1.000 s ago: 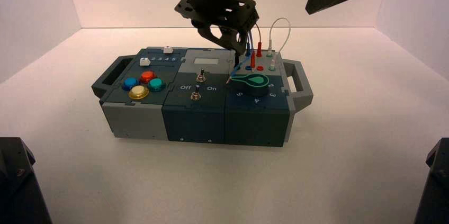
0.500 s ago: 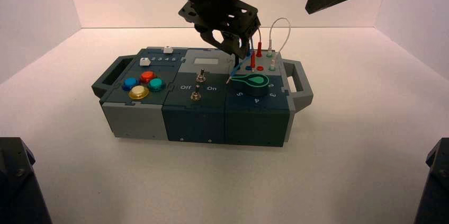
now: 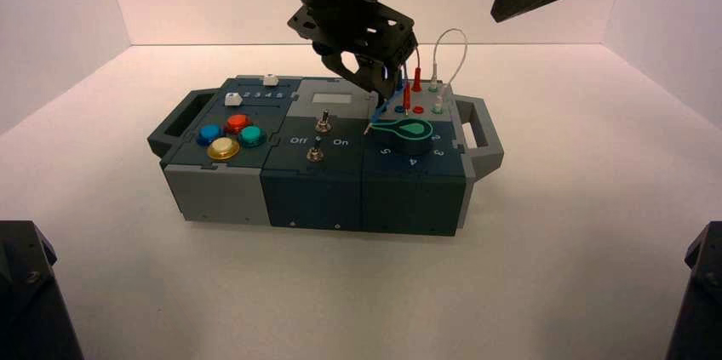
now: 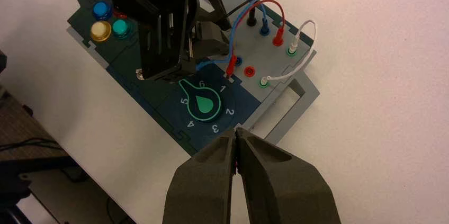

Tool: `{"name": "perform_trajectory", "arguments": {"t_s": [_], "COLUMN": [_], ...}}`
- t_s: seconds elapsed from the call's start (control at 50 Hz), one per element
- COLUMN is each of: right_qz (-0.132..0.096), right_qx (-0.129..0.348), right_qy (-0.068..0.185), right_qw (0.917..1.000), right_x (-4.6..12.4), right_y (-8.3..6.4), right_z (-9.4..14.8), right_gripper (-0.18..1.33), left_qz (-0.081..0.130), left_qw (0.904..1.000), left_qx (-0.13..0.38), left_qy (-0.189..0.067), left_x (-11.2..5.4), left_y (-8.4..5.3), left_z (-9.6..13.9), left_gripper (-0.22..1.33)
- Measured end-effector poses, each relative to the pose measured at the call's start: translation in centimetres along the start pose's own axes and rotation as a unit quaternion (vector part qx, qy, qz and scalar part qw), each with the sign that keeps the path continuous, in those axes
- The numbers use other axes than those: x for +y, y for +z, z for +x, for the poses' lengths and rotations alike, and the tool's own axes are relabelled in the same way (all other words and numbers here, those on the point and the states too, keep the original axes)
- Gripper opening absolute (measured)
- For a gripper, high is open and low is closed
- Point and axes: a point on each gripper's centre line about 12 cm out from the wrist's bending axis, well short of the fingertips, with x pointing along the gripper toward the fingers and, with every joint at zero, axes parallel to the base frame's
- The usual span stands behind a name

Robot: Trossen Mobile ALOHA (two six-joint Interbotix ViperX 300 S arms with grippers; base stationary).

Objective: Pull the black wire.

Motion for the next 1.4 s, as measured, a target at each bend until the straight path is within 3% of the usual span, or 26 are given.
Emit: {"name": "perform_trajectory", "arguments": {"t_s": [0.08,0.18,0.3,0.42,1.4], "right_qz": [0.0,-0.001,-0.001,0.0,0.0], "right_qx": [-0.001,0.0,0.0,-0.001,-0.002], "right_qy": [0.0,0.0,0.0,0.0,0.0], "right_qw": [1.0,1.0,1.0,1.0,1.0], "right_x": [0.0,0.0,0.0,0.0,0.0], "right_y": [0.0,0.0,0.0,0.1,0.0], "right_z": [0.0,0.0,0.0,0.0,0.0], "right_gripper": [-0.13,-0.13,-0.13,-0.13,-0.14], "left_qz": [0.001,0.003,0.003,0.005,0.01], "left_qw": [1.0,1.0,1.0,1.0,1.0], "left_qx": [0.002,0.002,0.002,0.003,0.0], "left_qy": [0.0,-0.002,-0.002,-0.002,-0.002], "left_x": [-0.1,-0.2,-0.3,-0.3,-0.3], "left_y": [-0.1,0.0,0.0,0.1,0.5], "left_z": [0.1,0.2,0.2,0.4,-0.7], "left_gripper": [0.8,0.37,0.27,0.01,0.0]}}
